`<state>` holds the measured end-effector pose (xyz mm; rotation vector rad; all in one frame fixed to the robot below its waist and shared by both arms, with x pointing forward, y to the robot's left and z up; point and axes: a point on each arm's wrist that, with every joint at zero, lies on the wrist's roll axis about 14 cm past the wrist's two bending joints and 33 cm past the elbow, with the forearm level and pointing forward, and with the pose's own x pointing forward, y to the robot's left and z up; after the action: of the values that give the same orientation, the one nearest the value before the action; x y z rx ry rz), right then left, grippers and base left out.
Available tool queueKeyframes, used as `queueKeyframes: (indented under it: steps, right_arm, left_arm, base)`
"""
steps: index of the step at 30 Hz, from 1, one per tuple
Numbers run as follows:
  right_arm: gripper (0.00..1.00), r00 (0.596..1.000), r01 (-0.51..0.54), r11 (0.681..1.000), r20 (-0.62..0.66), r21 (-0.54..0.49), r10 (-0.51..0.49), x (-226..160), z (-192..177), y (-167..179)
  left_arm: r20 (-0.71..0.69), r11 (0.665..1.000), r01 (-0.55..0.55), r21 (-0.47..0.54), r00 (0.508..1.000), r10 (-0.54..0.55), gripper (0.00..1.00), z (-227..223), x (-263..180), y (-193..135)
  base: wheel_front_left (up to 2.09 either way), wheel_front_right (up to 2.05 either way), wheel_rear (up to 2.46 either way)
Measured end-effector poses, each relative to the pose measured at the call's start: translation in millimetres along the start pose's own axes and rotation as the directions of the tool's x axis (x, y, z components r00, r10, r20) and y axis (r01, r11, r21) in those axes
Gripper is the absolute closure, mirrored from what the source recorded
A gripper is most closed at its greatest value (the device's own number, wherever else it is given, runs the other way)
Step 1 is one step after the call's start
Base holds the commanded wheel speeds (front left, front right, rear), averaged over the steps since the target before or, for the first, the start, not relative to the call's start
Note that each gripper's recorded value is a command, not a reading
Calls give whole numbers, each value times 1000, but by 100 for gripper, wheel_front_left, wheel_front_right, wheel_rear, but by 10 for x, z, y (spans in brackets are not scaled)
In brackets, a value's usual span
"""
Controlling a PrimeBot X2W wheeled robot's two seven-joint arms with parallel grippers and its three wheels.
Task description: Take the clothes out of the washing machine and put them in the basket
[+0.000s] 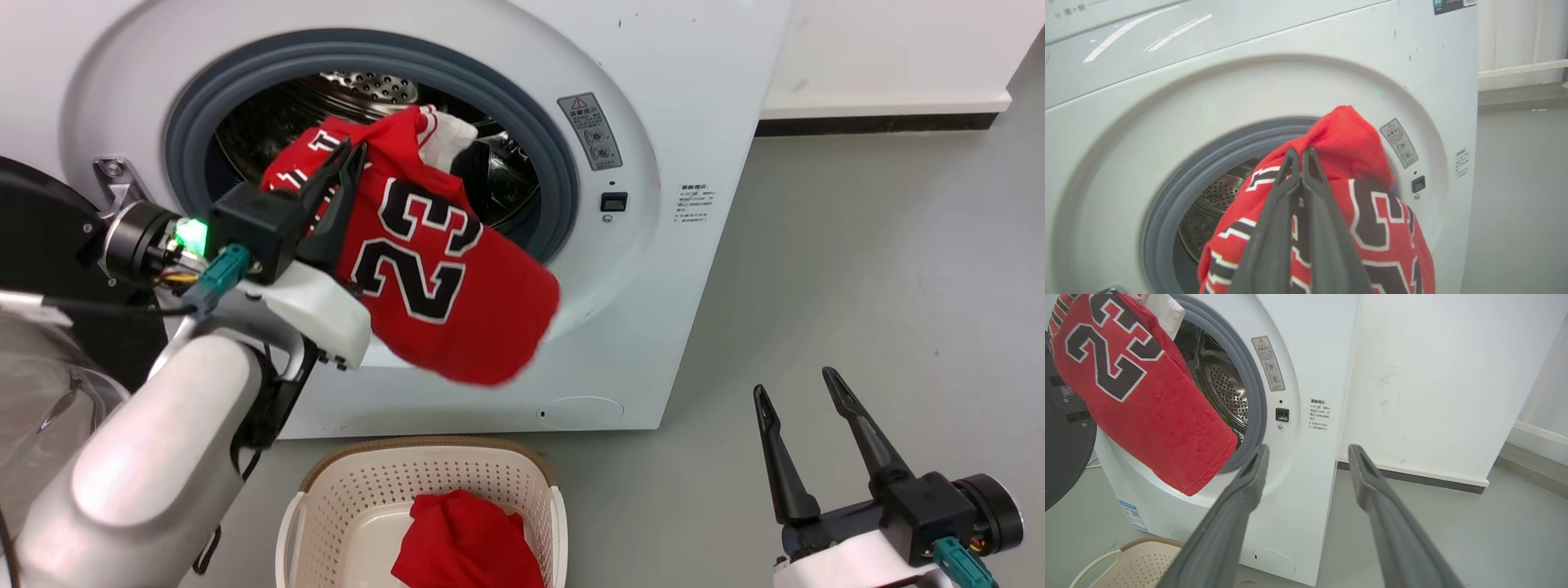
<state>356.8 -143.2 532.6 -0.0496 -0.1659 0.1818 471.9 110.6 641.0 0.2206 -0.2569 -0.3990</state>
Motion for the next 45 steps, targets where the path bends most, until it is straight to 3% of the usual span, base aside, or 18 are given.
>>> queueKeyframes:
  steps: [12, 19, 25, 30, 37, 45]
  right_arm:
    - [0, 1000, -20, 1000, -1, 13, 20, -14, -2, 75]
    - [0, 999, -25, 999, -24, 19, 26, 48, -92, 82]
    - [0, 999, -19, 1000, -41, 10, 19, 162, -176, 32]
    - [0, 998, -10, 1000, -55, -1, 10, 321, -276, -38]
    - [0, 996, 16, 1000, -88, -12, -17, 590, -518, -194]
    - [0, 988, 51, 999, -144, -19, -53, 838, -919, -388]
  left_arm:
    - [24, 999, -13, -30, 1000, 13, 100, 204, -453, -164]
    - [-119, 995, 11, -100, 993, -23, 100, -294, -634, -359]
    - [-278, 984, 30, -177, 957, -80, 100, -912, -788, -561]
    - [-414, 971, 35, -236, 900, -133, 100, -1506, -876, -737]
    - [-577, 949, 48, -312, 784, -229, 100, -2414, -964, -1011]
    - [-740, 928, 75, -366, 581, -339, 100, -3432, -1186, -1337]
  base:
    - [0, 0, 0]
    - [0, 0, 0]
    - [0, 0, 0]
    - [0, 0, 0]
    - [0, 0, 0]
    - [0, 0, 0]
